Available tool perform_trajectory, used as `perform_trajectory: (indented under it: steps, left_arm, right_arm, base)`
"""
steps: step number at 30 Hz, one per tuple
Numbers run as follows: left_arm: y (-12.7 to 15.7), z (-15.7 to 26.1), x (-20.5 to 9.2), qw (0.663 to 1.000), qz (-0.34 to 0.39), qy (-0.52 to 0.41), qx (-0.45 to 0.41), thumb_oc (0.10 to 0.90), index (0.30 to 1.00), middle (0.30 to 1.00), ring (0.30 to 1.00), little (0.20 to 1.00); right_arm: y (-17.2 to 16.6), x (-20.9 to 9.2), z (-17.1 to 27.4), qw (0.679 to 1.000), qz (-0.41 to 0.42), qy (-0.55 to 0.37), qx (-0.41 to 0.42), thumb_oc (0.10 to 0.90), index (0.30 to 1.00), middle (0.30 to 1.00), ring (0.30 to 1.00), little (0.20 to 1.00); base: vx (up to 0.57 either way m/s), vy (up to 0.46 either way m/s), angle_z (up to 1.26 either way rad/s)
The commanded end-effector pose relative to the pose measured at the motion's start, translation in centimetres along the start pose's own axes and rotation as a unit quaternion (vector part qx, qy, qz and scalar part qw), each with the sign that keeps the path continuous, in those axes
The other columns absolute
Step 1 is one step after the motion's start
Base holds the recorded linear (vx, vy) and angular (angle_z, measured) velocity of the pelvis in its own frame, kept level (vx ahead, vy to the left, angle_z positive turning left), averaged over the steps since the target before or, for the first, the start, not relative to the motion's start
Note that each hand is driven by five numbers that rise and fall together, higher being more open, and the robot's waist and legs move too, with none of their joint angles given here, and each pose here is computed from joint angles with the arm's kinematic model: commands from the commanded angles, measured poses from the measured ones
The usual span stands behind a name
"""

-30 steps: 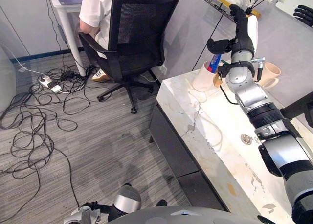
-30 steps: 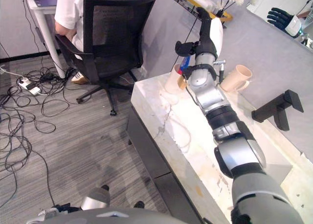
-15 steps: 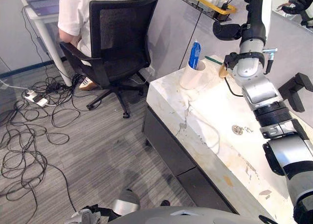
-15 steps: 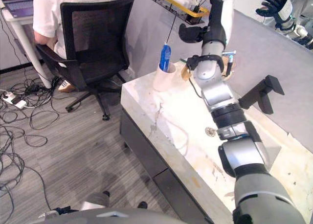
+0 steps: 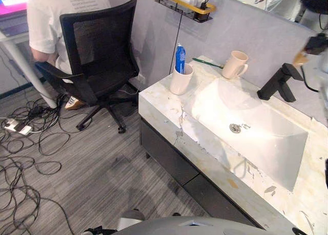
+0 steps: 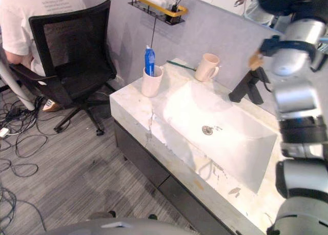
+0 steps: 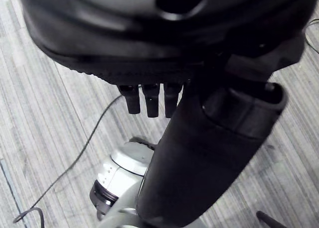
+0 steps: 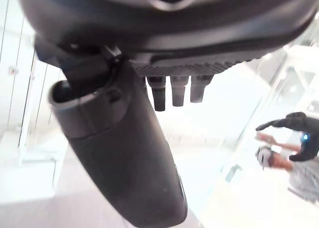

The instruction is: Organize the bathroom.

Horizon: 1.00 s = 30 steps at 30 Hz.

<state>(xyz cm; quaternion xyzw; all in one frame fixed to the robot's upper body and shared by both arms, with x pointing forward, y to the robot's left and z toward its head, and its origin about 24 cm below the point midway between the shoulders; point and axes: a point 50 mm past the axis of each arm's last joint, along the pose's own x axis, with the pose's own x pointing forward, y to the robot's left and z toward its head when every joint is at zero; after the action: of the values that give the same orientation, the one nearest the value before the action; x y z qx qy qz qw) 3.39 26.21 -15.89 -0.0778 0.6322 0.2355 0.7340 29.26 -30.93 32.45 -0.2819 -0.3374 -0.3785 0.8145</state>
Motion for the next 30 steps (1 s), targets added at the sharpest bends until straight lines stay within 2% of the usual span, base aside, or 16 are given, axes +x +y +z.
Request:
perform_trajectory:
  steps: [1, 6, 12, 14, 20, 23, 26, 27, 28, 30]
  left_arm:
    - [-0.2, 0.0, 0.1, 1.0, -0.015, -0.003, 0.0, 0.8, 0.9, 0.9, 0.9, 0.9]
    - [-0.7, 0.4, 0.0, 0.999, -0.028, -0.013, -0.013, 0.8, 0.9, 0.9, 0.9, 0.9]
    - [-1.3, 1.0, 0.0, 0.998, -0.044, -0.024, -0.027, 0.8, 0.9, 0.9, 0.9, 0.9]
    - [-1.4, 1.3, -0.1, 0.998, -0.048, -0.029, -0.036, 0.8, 0.9, 0.9, 0.9, 0.9]
    - [-1.4, 2.2, -0.1, 0.996, -0.053, -0.034, -0.057, 0.8, 0.9, 0.9, 0.9, 0.9]
    - [-1.2, 2.7, -0.2, 0.995, -0.056, -0.039, -0.07, 0.8, 0.9, 0.9, 0.9, 0.9]
    - [-1.2, 3.0, -0.2, 0.995, -0.058, -0.042, -0.075, 0.8, 0.9, 0.9, 0.9, 0.9]
    - [-1.2, 3.3, -0.2, 0.994, -0.058, -0.045, -0.081, 0.8, 0.9, 0.9, 0.9, 0.9]
    - [-1.2, 3.3, -0.2, 0.994, -0.058, -0.045, -0.081, 0.8, 0.9, 0.9, 0.9, 0.9]
    - [-1.1, 3.6, -0.2, 0.993, -0.06, -0.049, -0.087, 0.8, 0.9, 0.9, 0.9, 0.9]
  right_arm:
    - [-4.1, 2.2, 3.3, 0.992, -0.096, -0.081, 0.013, 0.8, 0.9, 0.9, 0.9, 0.9]
    - [-8.2, 2.3, 1.6, 0.983, -0.168, -0.059, -0.051, 0.8, 0.9, 0.9, 0.9, 0.9]
    - [-12.9, 1.1, -1.9, 0.957, -0.251, 0.001, -0.145, 0.8, 0.9, 0.9, 0.9, 0.9]
    - [-15.1, 0.0, -3.9, 0.941, -0.29, 0.043, -0.171, 0.8, 0.9, 0.9, 0.9, 0.9]
    - [-18.9, -3.0, -7.5, 0.901, -0.344, 0.129, -0.231, 0.8, 0.9, 0.9, 0.9, 0.9]
    - [-20.9, -5.7, -10.2, 0.866, -0.364, 0.207, -0.273, 0.8, 0.9, 0.9, 0.9, 0.9]
    - [-21.5, -6.8, -11.3, 0.851, -0.37, 0.237, -0.287, 0.8, 0.9, 0.9, 0.9, 0.9]
    - [-22.1, -8.1, -12.4, 0.836, -0.374, 0.27, -0.299, 0.8, 0.9, 0.9, 0.9, 0.9]
    - [-22.1, -8.1, -12.4, 0.836, -0.374, 0.27, -0.299, 0.8, 0.9, 0.9, 0.9, 0.9]
    - [-23.0, -9.9, -13.7, 0.816, -0.379, 0.31, -0.308, 0.8, 0.9, 0.9, 0.9, 0.9]
  base:
    - [-0.06, 0.032, -0.2]
    - [-0.08, 0.039, -0.21]
    - [-0.07, 0.027, -0.13]
    - [-0.07, 0.03, -0.06]
    - [-0.05, 0.019, -0.11]
    - [-0.08, 0.003, -0.13]
    - [-0.06, -0.002, -0.24]
    - [-0.04, 0.001, -0.09]
    - [-0.06, 0.004, -0.15]
    - [-0.05, 0.007, -0.12]
